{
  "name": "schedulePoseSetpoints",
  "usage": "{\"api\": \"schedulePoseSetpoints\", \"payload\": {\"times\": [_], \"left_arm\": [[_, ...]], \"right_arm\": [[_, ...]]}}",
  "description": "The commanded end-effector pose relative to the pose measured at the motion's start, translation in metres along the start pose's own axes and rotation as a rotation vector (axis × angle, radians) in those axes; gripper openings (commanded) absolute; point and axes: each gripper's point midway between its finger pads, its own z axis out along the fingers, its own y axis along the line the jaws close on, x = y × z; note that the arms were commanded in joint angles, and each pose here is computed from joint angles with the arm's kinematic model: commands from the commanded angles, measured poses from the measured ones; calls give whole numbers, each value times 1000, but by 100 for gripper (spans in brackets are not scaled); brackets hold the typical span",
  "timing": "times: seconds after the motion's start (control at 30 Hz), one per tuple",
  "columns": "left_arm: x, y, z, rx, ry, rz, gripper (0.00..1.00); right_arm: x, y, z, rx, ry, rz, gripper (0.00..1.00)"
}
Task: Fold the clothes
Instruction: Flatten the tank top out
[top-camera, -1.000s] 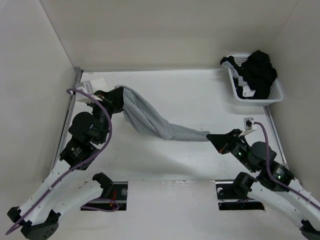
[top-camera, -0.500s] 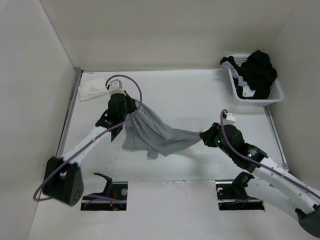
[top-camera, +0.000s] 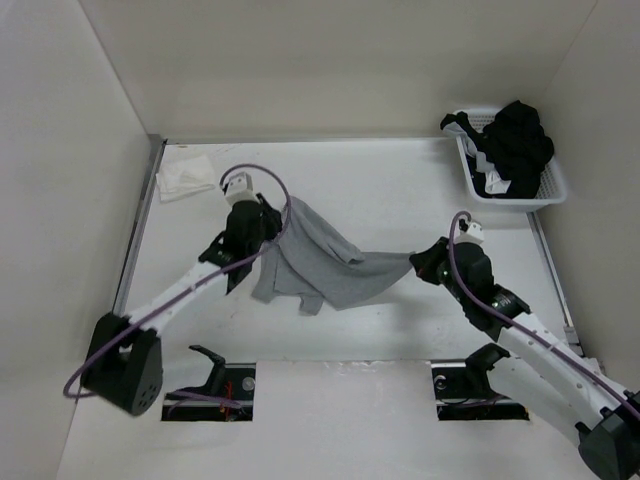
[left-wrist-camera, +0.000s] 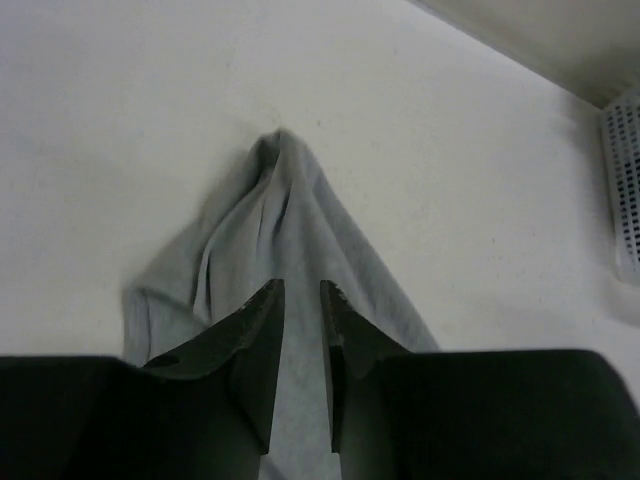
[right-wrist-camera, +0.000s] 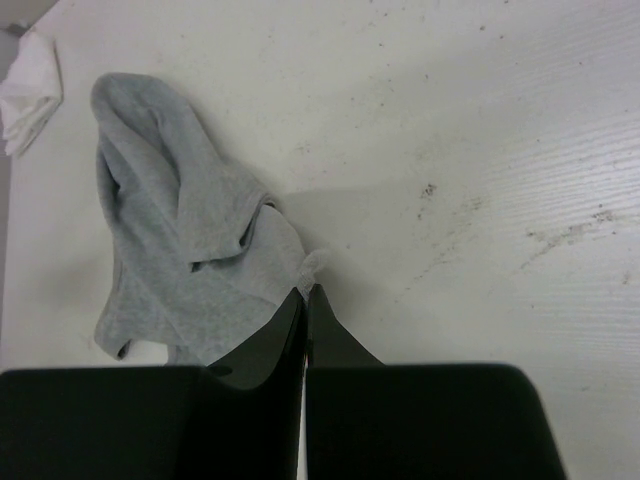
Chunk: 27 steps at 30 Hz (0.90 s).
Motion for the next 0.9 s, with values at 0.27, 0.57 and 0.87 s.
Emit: {"api": "schedulePoseSetpoints", "payload": {"times": [0.27,0.57,0.87], "left_arm": [[135,49,-87,-30,279,-51,11],[147,69,-77,-76,281,-36,14],[140,71,-83,-61,235,-58,28]], "right_arm": [[4,9,4,-89,-25,20,0],[13,9,-1,-109,-11,30,0],[17,9,-1,-110,0,28,0]]}}
